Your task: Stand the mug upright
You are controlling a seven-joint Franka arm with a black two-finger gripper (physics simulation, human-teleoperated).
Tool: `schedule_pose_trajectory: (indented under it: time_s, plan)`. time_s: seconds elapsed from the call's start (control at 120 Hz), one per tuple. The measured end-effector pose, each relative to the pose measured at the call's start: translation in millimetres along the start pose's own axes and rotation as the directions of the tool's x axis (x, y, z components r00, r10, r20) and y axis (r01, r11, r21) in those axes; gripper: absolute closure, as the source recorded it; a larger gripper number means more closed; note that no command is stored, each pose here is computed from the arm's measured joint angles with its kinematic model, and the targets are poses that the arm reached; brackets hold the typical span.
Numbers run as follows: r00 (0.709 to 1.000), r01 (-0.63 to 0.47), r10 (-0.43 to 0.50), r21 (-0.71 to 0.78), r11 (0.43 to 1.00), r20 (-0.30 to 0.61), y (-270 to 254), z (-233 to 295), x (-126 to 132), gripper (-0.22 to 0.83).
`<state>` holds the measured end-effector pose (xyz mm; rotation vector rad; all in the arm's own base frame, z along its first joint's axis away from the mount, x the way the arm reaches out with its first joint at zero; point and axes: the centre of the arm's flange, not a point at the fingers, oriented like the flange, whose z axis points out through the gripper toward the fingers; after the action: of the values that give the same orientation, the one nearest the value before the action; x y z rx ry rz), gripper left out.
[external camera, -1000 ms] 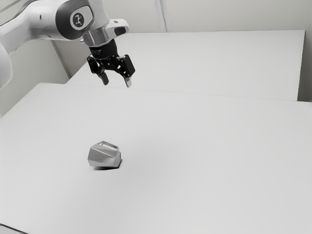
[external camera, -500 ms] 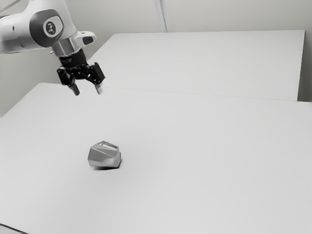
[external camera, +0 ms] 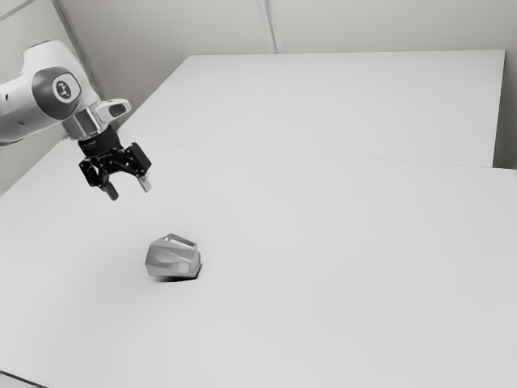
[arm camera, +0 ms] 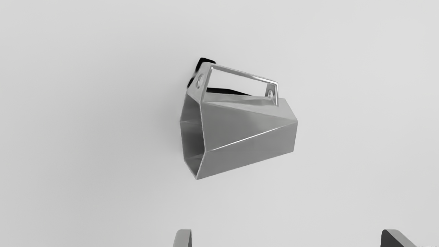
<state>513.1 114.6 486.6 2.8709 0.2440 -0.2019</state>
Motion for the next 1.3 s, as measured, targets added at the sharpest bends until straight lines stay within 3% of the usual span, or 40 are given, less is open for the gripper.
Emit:
schedule_pose_trajectory:
  time_s: [0.525, 0.908, 1.3]
  plan:
    - [0.998, -0.067, 0.068, -0.106, 0.992, 0.007, -38.2, 70.7, -10.0, 0.00]
    - [0.996, -0.091, 0.085, -0.198, 0.976, -0.039, -70.5, 106.9, 0.4, 0.00]
    - [0.991, -0.134, 0.125, -0.304, 0.943, -0.050, -58.2, 145.5, 2.4, 0.00]
